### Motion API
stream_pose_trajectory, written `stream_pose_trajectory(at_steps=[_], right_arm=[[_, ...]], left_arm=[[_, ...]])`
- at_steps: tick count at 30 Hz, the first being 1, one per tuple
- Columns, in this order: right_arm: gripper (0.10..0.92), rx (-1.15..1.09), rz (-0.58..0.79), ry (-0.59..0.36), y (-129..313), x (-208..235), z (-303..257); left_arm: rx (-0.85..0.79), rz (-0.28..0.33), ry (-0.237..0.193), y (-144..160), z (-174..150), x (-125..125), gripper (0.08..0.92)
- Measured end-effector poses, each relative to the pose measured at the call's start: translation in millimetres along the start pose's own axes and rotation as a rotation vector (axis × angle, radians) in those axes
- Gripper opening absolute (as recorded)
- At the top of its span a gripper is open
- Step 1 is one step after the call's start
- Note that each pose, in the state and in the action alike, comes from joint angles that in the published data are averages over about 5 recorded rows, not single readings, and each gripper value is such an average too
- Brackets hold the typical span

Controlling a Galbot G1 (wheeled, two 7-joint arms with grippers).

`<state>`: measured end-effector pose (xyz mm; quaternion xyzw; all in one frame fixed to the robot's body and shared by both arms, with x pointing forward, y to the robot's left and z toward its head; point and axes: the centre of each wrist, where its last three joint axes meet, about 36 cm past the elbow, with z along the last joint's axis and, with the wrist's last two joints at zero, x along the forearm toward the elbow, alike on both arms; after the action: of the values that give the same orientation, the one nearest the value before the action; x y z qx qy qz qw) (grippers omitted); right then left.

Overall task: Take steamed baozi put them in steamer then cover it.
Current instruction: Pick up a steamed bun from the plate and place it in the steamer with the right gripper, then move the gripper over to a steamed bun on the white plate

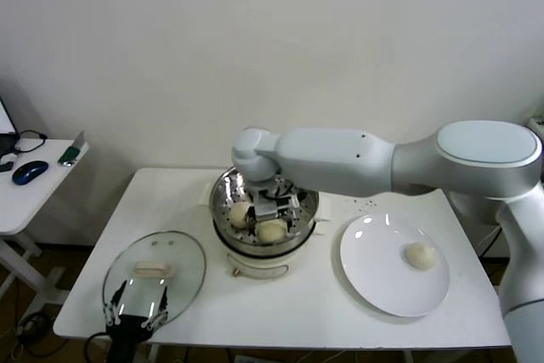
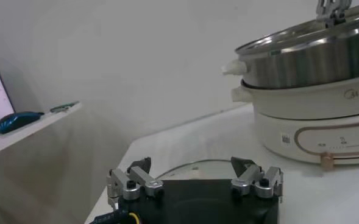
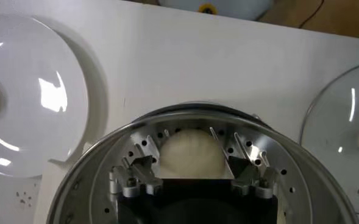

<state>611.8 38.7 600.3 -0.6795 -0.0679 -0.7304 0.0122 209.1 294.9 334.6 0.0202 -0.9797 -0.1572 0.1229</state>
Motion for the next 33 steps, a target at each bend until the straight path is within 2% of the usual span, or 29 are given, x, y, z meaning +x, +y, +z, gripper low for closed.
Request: stream_pose_trajectory(at_steps=[8,14,24,33], right_arm=[[0.823,-0.06,0.043,0.039,15.4,27.9,14.9],[0.823,-0.221,0.111,0.069,57.7,55.7,31.7],[0.823,-0.787,0.258,0.089,186.8,69.2,41.4],[0.823,-1.246,0.28,0.046,306.6,29.3,17.0]], left_arm=[[-0.001,0.001,0.001,0.4,0.9,-0.6,0.823],[-0.002,0.004,-0.001,-0.4,0.6,-0.9,0.823],[0.003,-0.004,-0.014,2.5,-3.1,-1.6,0.823],[0.009,-0.007,-0.022,6.7,-6.4,-2.2,0.823]])
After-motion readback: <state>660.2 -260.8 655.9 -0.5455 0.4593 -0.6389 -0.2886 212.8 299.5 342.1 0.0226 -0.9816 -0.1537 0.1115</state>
